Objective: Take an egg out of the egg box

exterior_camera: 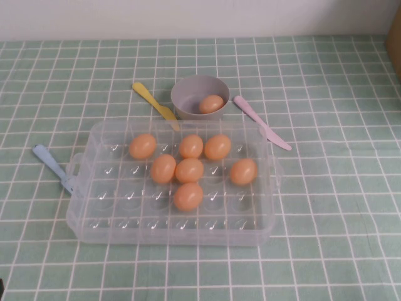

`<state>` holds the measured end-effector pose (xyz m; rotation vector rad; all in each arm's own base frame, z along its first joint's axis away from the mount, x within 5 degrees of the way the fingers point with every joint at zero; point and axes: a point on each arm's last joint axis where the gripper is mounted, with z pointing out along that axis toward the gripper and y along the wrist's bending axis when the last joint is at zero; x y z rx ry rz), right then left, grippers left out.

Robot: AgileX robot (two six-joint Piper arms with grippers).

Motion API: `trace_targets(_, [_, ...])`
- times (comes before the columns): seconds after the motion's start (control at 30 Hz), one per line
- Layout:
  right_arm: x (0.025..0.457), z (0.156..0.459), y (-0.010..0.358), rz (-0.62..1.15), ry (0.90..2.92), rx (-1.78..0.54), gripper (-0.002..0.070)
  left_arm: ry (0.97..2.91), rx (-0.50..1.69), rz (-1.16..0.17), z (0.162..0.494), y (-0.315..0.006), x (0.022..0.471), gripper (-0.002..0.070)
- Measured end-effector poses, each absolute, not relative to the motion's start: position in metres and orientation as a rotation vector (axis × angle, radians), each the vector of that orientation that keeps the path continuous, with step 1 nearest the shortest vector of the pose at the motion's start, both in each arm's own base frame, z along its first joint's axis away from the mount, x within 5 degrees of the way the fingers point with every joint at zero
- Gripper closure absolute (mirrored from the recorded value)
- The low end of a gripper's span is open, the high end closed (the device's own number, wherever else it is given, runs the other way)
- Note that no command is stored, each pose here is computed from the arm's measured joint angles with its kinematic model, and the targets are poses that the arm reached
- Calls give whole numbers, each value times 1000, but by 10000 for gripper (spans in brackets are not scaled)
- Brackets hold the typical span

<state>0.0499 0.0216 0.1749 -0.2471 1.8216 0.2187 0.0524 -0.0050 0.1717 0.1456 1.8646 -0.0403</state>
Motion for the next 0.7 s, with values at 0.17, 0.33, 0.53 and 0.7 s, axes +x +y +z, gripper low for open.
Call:
trace_targets(0.17, [50, 175, 22, 219, 1822, -247, 694, 1865, 145, -41, 172, -5, 52, 678])
trace_targets(0.33, [50, 175, 22, 221, 1821, -246, 694, 1865, 144, -43, 172, -5, 52, 678])
trace_targets(0.53, [50, 176, 22, 232, 1807, -227, 694, 1865, 144, -43, 172, -5, 52, 678])
trace_targets(0.7, [52, 184, 22, 347, 1737, -91, 694, 1865, 144, -43, 172, -5, 52, 678])
